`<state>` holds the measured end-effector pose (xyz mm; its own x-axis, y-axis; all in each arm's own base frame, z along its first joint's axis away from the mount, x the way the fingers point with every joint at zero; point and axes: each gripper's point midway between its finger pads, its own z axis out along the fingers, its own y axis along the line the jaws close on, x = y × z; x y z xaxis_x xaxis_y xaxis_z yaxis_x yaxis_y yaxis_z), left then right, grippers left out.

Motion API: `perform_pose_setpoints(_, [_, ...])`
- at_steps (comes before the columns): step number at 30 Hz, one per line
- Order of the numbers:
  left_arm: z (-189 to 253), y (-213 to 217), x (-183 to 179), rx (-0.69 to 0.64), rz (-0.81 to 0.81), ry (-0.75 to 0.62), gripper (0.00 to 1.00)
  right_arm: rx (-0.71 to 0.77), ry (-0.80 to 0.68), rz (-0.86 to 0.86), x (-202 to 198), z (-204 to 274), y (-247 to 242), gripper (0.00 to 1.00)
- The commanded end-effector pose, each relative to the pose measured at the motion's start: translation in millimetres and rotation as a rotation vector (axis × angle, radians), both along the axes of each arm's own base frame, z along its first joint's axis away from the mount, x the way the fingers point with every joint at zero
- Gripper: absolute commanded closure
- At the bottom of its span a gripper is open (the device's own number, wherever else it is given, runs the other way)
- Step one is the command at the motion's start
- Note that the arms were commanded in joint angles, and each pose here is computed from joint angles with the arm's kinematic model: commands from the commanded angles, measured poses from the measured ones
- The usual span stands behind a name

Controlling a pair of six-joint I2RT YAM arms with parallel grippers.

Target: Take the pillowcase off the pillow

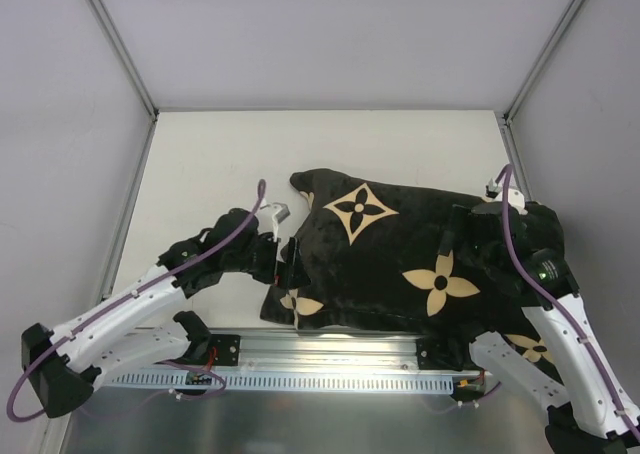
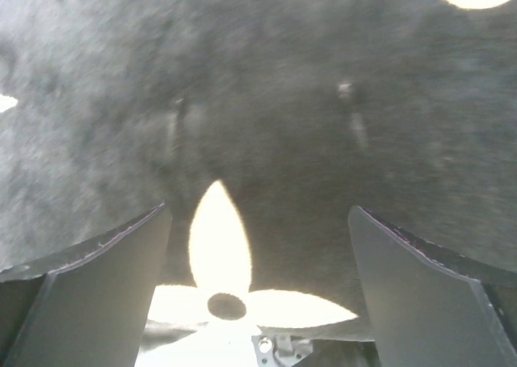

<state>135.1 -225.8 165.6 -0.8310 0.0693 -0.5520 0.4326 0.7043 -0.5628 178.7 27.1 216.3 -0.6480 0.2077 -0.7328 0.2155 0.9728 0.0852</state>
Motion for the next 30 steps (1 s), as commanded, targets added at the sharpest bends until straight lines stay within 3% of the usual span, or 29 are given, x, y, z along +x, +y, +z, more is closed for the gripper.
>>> perform_pose_setpoints(1, [-19.8,-6.0,-7.3,0.116,-0.094,-0.009,0.01,0.073,0.004,0.104,5.1,10.2,24.5,0.04])
perform_pose_setpoints(5, [-32.7,-18.4,-12.3,0.173,-0.137,-0.002,0.01,0.059,0.028,0.107,5.8,8.5,24.6,0.04])
perform_pose_setpoints(9, [-47.3,-28.8,6.1,0.217,-0.109,-0.013,0.04,0.081,0.066,0.139,2.6,1.7,32.1,0.04])
perform_pose_setpoints(11, [-50.0,-42.8,14.7,0.239,-0.122,0.011,0.29,0.097,0.072,0.145,3.6,4.8,36.2,0.04])
perform_pose_setpoints(12, [-49.9,-47.2,17.1,0.241,-0.126,0.017,0.6,0.1,0.069,0.146,3.9,7.1,36.7,0.04])
perform_pose_setpoints(14, [-48.2,-51.7,25.3,0.251,-0.102,0.026,1.0,0.099,0.05,0.141,5.7,15.3,35.7,0.04])
perform_pose_setpoints(16, [-41.0,-37.6,46.3,0.25,0.01,0.043,1.0,0.087,0.037,0.137,6.6,19.7,32.8,0.04])
perform_pose_setpoints(18, [-30.0,-29.9,45.8,0.128,0.024,0.152,1.0,0.098,0.039,0.164,4.5,26.3,36.7,0.04])
perform_pose_setpoints(19, [-26.4,-10.0,66.4,0.093,0.108,0.172,1.0,0.11,0.039,0.179,3.9,29.4,39.5,0.04])
perform_pose_setpoints(23, [4.2,45.0,91.4,-0.024,0.283,0.136,1.0,0.111,0.036,0.217,2.1,38.4,42.7,0.04])
perform_pose_setpoints(30, [26.3,168.0,104.3,-0.003,0.83,0.113,1.0,0.125,0.007,0.164,-12.3,40.9,30.6,0.04])
